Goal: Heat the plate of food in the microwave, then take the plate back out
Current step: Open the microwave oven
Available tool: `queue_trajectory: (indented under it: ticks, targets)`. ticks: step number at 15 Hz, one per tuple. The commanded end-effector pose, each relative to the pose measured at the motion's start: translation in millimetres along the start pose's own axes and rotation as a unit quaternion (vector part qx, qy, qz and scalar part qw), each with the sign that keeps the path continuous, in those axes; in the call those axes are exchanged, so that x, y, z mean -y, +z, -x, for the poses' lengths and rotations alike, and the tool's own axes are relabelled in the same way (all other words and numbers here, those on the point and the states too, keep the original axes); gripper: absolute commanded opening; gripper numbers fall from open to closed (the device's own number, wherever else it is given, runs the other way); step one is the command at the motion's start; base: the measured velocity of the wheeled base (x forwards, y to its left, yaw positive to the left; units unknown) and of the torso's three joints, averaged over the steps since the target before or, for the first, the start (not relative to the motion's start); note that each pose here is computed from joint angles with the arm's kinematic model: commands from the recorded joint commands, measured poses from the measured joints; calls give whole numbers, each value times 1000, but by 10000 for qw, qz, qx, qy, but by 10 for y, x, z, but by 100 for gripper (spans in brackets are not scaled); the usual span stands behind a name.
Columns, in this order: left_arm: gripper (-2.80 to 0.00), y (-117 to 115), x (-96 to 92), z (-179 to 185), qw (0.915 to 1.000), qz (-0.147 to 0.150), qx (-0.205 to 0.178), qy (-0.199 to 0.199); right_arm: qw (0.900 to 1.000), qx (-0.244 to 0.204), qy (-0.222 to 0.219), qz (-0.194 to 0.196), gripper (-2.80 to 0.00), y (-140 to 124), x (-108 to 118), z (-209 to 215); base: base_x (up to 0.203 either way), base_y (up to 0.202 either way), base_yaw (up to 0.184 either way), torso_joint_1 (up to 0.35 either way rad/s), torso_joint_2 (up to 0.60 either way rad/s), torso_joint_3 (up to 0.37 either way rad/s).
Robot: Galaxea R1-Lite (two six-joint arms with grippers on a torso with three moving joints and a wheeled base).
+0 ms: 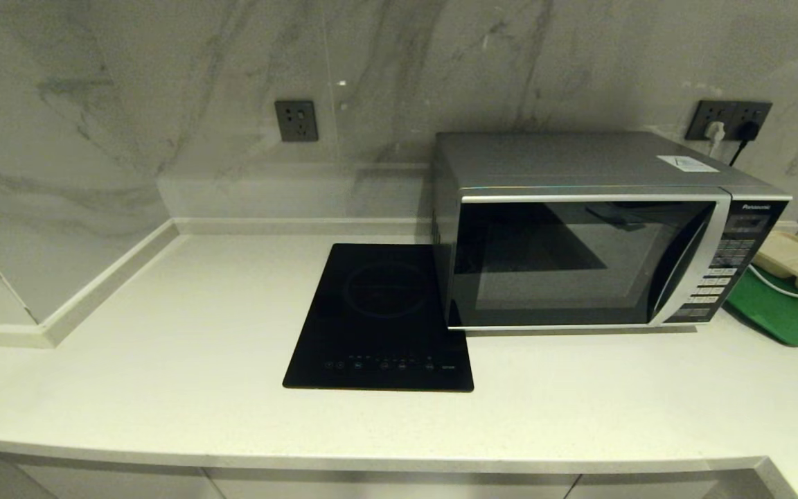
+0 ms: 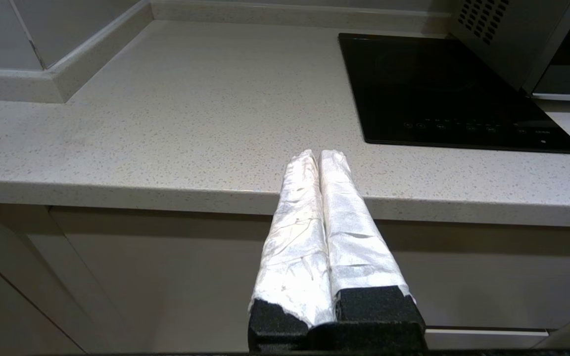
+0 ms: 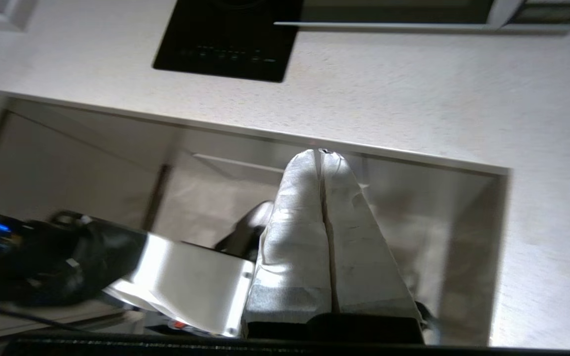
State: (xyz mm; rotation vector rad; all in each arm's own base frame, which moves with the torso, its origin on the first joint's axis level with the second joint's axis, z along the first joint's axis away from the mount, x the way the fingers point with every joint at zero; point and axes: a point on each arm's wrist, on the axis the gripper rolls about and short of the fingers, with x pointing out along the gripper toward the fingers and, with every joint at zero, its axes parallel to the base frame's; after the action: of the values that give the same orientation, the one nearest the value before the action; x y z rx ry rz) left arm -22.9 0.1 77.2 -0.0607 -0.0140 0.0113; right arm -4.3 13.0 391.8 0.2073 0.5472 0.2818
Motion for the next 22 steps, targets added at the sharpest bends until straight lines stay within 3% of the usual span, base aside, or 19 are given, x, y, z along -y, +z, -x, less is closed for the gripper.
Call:
queue_trajectory:
  ticks: [1, 3, 7, 9, 12, 14, 16, 19, 22]
  targets:
    - [-280, 0, 0, 0, 10000, 4, 1, 3, 9921, 919, -114, 851, -280, -795, -344, 672, 0, 0, 0, 0, 0, 0]
    - [-280, 0, 0, 0, 10000, 4, 1, 3, 9836, 1165, 4, 1375, -280, -1312, -336, 906, 0, 0, 0, 0, 0, 0]
    - [-280, 0, 0, 0, 10000, 4, 1, 3, 9775, 1272, 92, 1681, -280, -2273, -130, 950, 0, 0, 0, 0, 0, 0]
    - [-280, 0, 0, 0, 10000, 4, 1, 3, 9774, 1142, 228, 1762, -280, -2537, 97, 899, 0, 0, 0, 0, 0, 0]
    - [-280, 0, 0, 0, 10000, 4, 1, 3, 9829, 890, 148, 1605, -280, -2881, 229, 656, 0, 0, 0, 0, 0, 0]
    - [-280, 0, 0, 0, 10000, 4, 1, 3, 9857, 1062, -260, 1286, -280, -2888, 308, 440, 0, 0, 0, 0, 0, 0]
    - [-280, 0, 0, 0, 10000, 4, 0, 3, 9772, 1784, -441, 1062, -280, -2656, 361, 219, 0, 0, 0, 0, 0, 0]
    - [-280, 0, 0, 0, 10000, 4, 1, 3, 9682, 2159, -944, 839, -280, -2490, 574, -408, 0, 0, 0, 0, 0, 0]
    - [-280, 0, 0, 0, 10000, 4, 1, 3, 9542, 2634, -1179, 790, -280, -2524, 773, -950, 0, 0, 0, 0, 0, 0]
